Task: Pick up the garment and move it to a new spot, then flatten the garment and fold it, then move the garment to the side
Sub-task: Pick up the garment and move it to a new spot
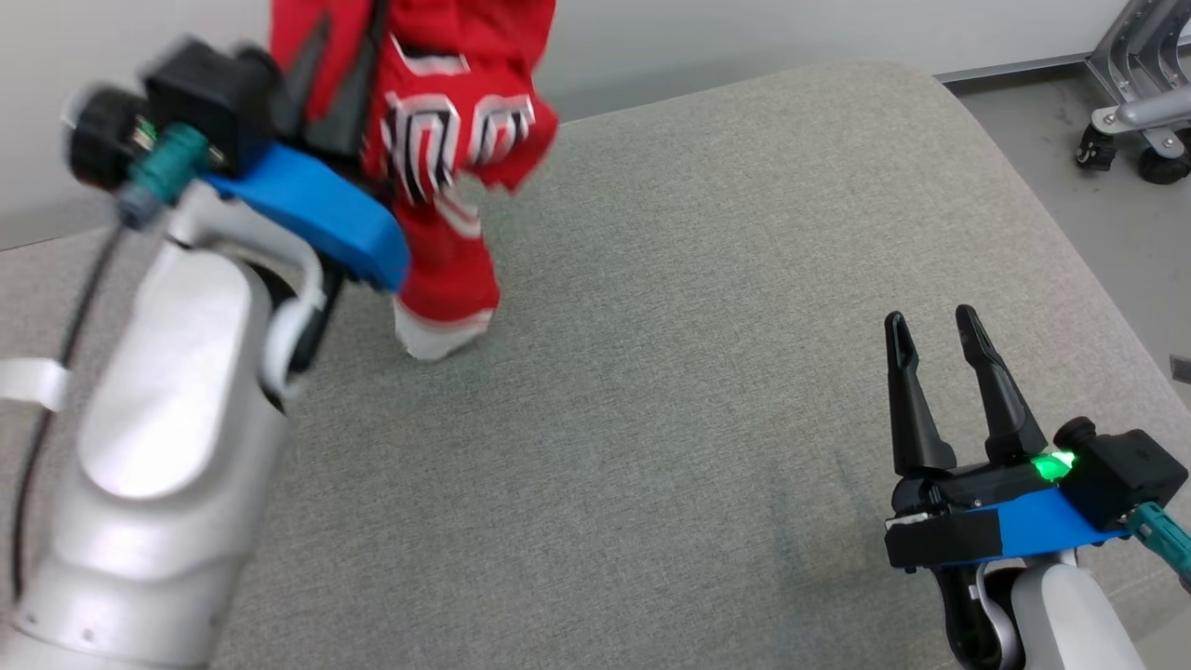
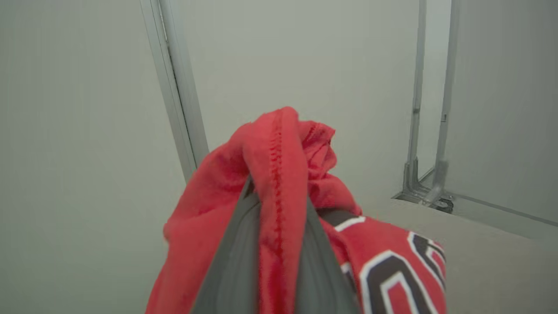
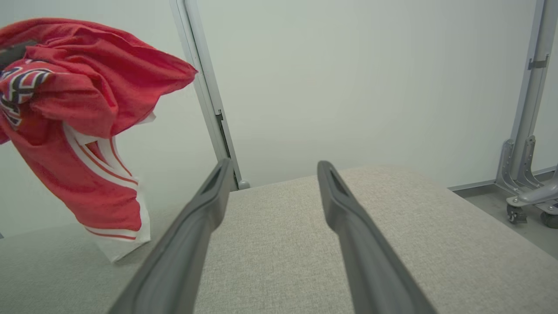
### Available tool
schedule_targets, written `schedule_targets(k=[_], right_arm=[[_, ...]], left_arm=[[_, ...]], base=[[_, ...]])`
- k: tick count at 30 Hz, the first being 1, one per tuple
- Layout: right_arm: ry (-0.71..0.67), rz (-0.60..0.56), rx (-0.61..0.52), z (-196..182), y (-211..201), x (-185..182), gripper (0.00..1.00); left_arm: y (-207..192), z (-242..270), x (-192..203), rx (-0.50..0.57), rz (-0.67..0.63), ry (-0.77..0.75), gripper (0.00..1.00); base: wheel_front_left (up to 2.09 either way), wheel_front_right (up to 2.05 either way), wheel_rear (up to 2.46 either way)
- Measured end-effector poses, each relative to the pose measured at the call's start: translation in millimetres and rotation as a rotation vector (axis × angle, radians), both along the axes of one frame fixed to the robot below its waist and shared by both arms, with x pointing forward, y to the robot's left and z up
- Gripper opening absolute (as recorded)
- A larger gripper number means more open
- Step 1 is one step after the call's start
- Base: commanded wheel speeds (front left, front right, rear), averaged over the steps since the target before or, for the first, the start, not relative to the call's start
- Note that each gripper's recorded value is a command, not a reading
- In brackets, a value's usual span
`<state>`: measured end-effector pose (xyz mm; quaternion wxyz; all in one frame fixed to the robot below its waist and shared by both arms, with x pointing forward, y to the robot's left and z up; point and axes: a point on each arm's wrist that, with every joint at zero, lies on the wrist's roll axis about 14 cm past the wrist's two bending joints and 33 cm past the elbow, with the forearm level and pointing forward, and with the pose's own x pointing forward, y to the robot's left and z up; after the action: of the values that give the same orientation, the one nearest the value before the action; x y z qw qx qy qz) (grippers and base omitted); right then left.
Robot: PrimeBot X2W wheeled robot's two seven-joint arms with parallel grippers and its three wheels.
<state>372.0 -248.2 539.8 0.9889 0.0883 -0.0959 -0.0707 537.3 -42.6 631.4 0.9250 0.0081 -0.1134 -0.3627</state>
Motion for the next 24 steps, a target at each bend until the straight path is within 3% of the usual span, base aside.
schedule_targets(k=[15,16,17,19,24], right_arm=[[0.004,0.057,-0.008,-3,18,14,1.00],[0.006,0.063,-0.007,-4,20,15,1.00],[0.007,0.069,-0.006,-5,22,15,1.00],[0.006,0.083,-0.008,-4,27,17,1.00],[-0.004,0.102,-0.012,-1,33,15,1.00]], left_arm=[[-7,-167,-87,0.015,-0.036,0.436,0.00],[-8,-173,-94,0.023,-0.043,0.453,0.25],[-11,-179,-101,0.026,-0.053,0.471,0.25],[-15,-182,-111,0.027,-0.065,0.479,1.00],[-24,-162,-123,-0.015,-0.092,0.420,1.00]], base=[[0.00,0.00,0.00],[0.00,0.00,0.00],[0.00,0.00,0.00],[0.00,0.00,0.00],[0.00,0.00,0.00]])
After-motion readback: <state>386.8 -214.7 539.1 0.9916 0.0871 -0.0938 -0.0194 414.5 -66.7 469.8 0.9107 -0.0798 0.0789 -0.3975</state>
